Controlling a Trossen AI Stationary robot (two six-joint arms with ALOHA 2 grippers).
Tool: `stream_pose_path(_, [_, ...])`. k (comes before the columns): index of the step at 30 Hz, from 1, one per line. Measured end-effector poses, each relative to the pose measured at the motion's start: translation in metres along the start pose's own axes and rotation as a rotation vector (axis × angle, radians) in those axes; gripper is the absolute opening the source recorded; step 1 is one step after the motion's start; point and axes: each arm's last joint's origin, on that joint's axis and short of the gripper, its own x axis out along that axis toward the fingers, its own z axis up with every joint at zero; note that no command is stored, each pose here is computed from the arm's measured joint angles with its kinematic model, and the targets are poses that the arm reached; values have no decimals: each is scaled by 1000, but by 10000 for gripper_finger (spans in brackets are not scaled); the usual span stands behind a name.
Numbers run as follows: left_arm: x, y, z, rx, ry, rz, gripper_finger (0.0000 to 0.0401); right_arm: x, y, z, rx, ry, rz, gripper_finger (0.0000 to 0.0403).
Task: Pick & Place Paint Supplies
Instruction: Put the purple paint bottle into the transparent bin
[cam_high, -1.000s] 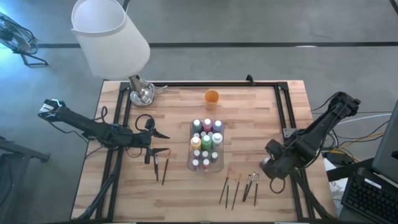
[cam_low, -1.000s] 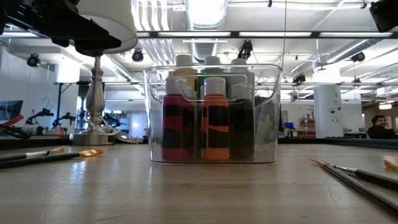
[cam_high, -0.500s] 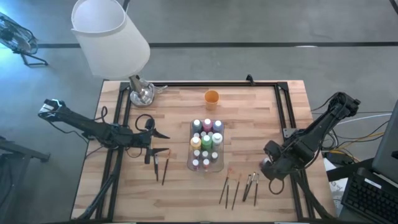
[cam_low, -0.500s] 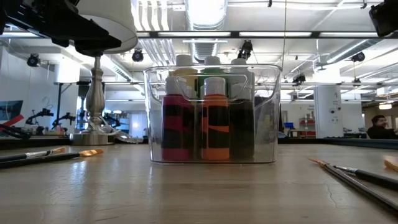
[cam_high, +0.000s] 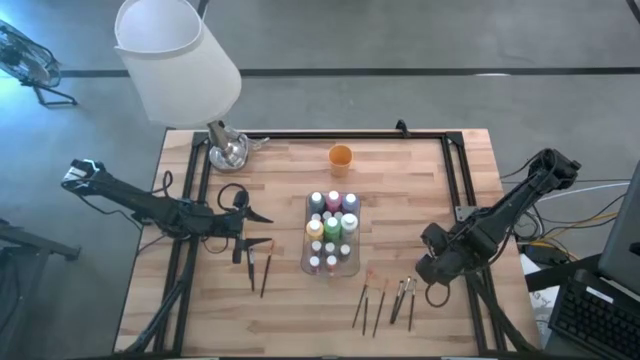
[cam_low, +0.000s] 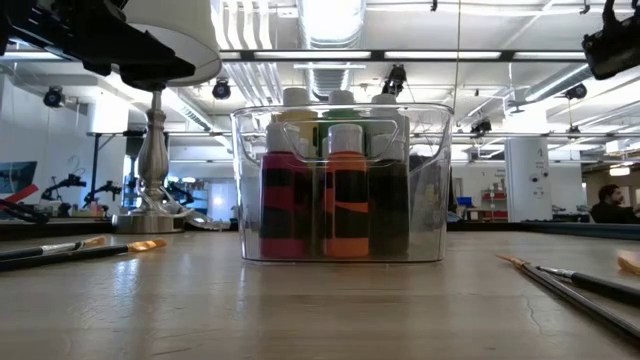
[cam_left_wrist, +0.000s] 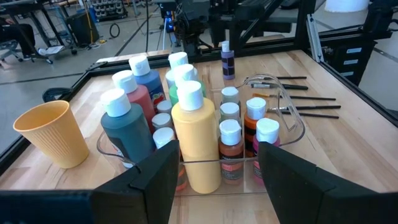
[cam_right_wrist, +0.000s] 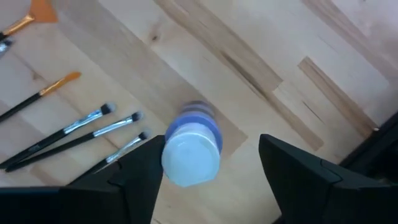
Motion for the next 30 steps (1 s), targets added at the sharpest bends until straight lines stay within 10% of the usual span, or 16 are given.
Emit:
stream_pose_path(17, [0,0,0,0,0,0,223,1,-1,0,-4,3,-7,115])
stream_pose_path(30, [0,0,0,0,0,0,222,1,3,0,2,9,38,125])
